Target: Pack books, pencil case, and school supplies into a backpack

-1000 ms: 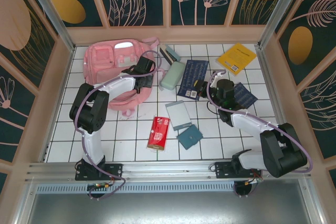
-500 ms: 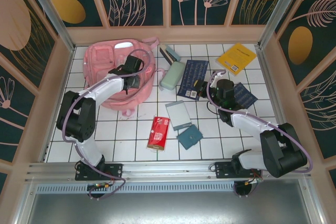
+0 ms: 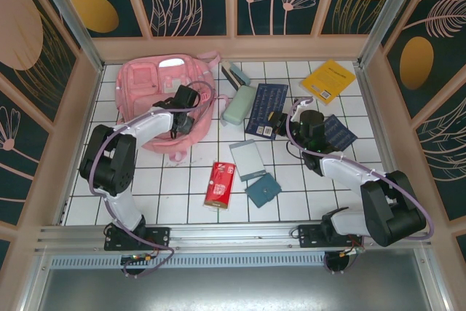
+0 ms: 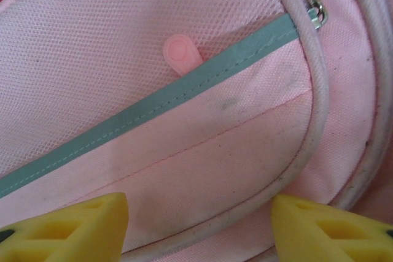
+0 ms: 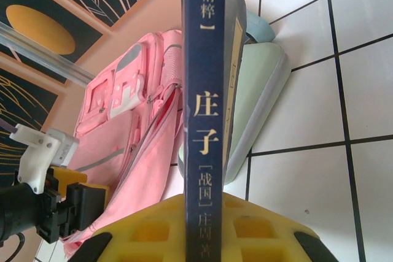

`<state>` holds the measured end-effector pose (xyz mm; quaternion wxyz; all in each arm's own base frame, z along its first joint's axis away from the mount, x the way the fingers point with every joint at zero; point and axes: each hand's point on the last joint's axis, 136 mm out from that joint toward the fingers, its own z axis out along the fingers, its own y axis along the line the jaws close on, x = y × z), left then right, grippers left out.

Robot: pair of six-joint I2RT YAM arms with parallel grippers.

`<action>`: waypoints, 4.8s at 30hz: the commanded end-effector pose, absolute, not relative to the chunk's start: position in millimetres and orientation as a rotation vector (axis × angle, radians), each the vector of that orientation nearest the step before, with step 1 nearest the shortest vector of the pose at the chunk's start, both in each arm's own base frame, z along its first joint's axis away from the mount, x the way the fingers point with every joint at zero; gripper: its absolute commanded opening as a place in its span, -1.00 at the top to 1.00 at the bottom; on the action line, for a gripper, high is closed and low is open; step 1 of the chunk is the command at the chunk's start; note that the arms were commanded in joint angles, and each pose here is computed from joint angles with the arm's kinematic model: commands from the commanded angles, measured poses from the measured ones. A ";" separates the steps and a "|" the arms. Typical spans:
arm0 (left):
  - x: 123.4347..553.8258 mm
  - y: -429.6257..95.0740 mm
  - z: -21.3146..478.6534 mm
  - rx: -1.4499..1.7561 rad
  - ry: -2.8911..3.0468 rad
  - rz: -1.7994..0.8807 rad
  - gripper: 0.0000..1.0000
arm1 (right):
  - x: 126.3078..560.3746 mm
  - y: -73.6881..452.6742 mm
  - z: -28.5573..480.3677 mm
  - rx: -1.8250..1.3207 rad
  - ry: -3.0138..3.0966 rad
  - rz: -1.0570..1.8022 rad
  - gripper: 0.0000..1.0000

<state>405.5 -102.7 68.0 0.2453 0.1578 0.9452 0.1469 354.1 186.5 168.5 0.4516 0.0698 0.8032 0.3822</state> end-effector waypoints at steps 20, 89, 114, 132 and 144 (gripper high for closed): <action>422.4 -86.1 136.4 0.384 2.387 0.642 1.00 | 350.3 208.4 188.7 0.079 1.922 1.044 1.00; 484.4 -136.0 289.3 0.041 2.215 0.156 1.00 | 526.6 491.3 134.3 0.975 1.571 1.425 1.00; 485.7 -121.7 285.1 0.013 2.193 0.191 1.00 | 466.8 477.8 177.6 0.706 1.850 1.369 -0.84; 455.6 -97.4 252.6 -0.049 2.232 0.268 0.63 | 389.2 324.7 179.0 0.500 2.085 0.853 -0.65; 437.6 -177.4 258.3 -0.054 2.180 -0.415 -0.29 | 356.1 144.8 161.7 0.668 2.070 0.428 -0.84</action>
